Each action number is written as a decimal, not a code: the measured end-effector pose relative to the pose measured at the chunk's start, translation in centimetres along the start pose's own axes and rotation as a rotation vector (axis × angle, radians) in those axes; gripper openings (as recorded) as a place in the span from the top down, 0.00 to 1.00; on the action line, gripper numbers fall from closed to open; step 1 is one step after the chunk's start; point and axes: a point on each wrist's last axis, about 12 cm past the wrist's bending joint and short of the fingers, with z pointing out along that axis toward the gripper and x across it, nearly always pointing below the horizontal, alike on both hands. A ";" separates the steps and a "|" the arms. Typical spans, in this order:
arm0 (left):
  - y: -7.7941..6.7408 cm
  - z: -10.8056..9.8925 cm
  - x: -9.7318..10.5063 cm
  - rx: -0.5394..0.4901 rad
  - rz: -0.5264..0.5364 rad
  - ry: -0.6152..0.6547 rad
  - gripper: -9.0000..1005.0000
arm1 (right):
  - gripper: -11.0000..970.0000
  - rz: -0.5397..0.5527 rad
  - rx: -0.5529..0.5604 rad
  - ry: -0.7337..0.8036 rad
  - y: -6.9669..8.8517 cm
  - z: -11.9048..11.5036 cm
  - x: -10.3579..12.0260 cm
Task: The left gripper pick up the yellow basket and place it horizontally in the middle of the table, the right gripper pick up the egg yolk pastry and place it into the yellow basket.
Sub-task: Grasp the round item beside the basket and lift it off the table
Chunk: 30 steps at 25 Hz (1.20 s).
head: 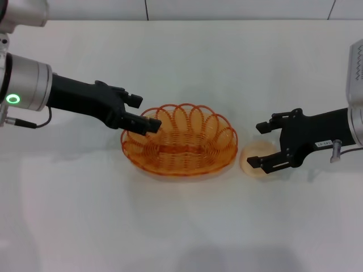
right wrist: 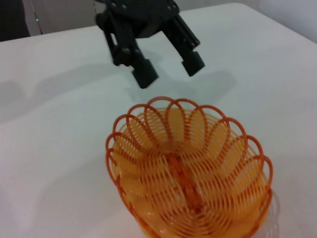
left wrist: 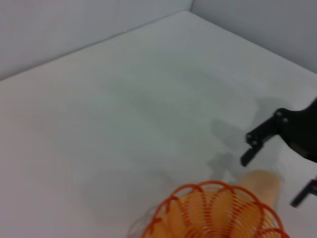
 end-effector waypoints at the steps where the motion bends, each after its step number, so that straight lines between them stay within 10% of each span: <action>1: -0.1 0.0 0.0 0.007 0.004 0.003 0.12 | 0.14 0.000 0.001 0.006 0.0 0.1 0.1; 14: -0.1 -0.2 0.0 0.009 0.007 0.008 0.12 | 0.25 0.005 -0.005 0.042 0.3 0.6 0.8; 19: -0.2 -0.1 0.1 0.011 0.005 0.015 0.12 | 0.46 0.013 0.007 0.055 0.2 0.6 0.9; 21: -0.2 -0.1 0.1 0.012 0.003 0.016 0.12 | 0.68 0.023 0.018 0.066 0.1 0.6 1.1; 30: -0.3 -0.3 0.5 0.017 -0.006 0.011 0.12 | 0.76 -0.021 0.022 0.043 0.4 -0.6 -0.1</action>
